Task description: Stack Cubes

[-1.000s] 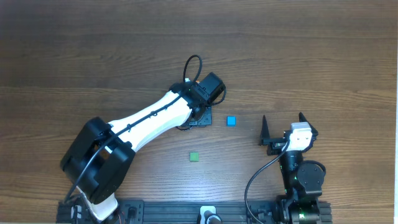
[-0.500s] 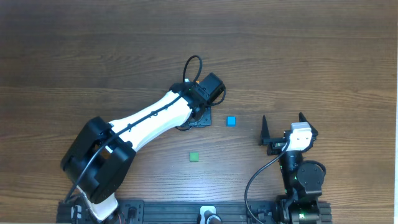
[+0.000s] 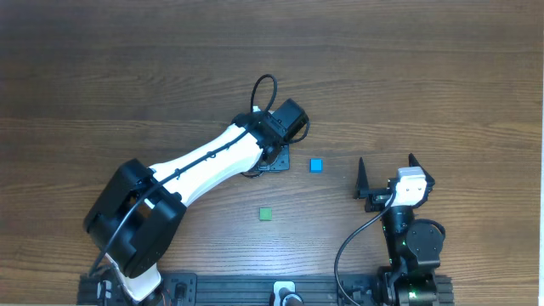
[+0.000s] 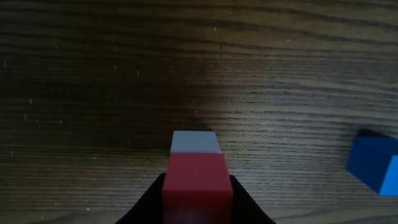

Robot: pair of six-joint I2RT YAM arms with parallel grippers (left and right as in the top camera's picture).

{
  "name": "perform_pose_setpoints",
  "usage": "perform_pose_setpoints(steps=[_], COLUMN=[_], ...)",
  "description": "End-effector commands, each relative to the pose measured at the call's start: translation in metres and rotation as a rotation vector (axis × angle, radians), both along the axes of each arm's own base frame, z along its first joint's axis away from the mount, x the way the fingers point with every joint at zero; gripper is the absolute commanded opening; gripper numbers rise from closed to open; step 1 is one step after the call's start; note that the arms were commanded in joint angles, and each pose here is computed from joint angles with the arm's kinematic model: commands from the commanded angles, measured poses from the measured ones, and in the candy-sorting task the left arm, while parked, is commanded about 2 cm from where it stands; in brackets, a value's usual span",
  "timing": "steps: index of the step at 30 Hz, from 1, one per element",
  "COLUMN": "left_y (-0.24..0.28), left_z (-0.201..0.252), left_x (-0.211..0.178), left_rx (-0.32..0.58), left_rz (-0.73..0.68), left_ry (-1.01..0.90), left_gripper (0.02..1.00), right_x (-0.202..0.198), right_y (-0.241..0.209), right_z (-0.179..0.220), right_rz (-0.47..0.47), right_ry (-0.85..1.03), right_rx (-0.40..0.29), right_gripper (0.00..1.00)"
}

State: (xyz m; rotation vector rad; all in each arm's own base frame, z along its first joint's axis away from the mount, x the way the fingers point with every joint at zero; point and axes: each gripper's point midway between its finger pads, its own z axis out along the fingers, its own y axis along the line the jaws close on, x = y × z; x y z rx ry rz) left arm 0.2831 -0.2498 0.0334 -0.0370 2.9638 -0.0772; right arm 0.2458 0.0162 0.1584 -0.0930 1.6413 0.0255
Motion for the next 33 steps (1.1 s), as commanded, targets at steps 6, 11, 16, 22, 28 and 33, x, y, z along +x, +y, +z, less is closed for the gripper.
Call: perform_pose_setpoints(steps=[6, 11, 16, 22, 28, 33], left_y=[-0.0004, -0.0001, 0.0005, 0.0022, 0.0023, 0.0023], left_z=[-0.0042, -0.0046, -0.0053, -0.0086, -0.0086, -0.0085], left_x=[0.0034, 0.0046, 0.0048, 0.003, 0.003, 0.0032], left_rx=[0.011, 0.012, 0.014, 0.025, 0.025, 0.025], left_rz=[0.014, 0.016, 0.017, 0.018, 0.018, 0.018], left_ry=[-0.009, -0.012, -0.011, 0.001, 0.0, 0.0], left_gripper=[0.04, 0.038, 0.04, 0.038, 0.038, 0.038], right_x=[0.0, 0.0, 0.0, 0.0, 0.0, 0.0], right_y=[0.0001, 0.0002, 0.0002, 0.0002, 0.0001, 0.0002], right_z=[-0.0022, -0.0022, -0.0022, -0.0022, -0.0022, -0.0022], right_rz=[0.002, 0.003, 0.003, 0.003, 0.002, 0.003], right_ry=[0.003, 0.003, 0.003, 0.003, 0.003, 0.003], right_rx=[-0.004, -0.004, -0.004, -0.004, -0.004, -0.004], right_gripper=[0.991, 0.993, 0.991, 0.991, 0.993, 0.993])
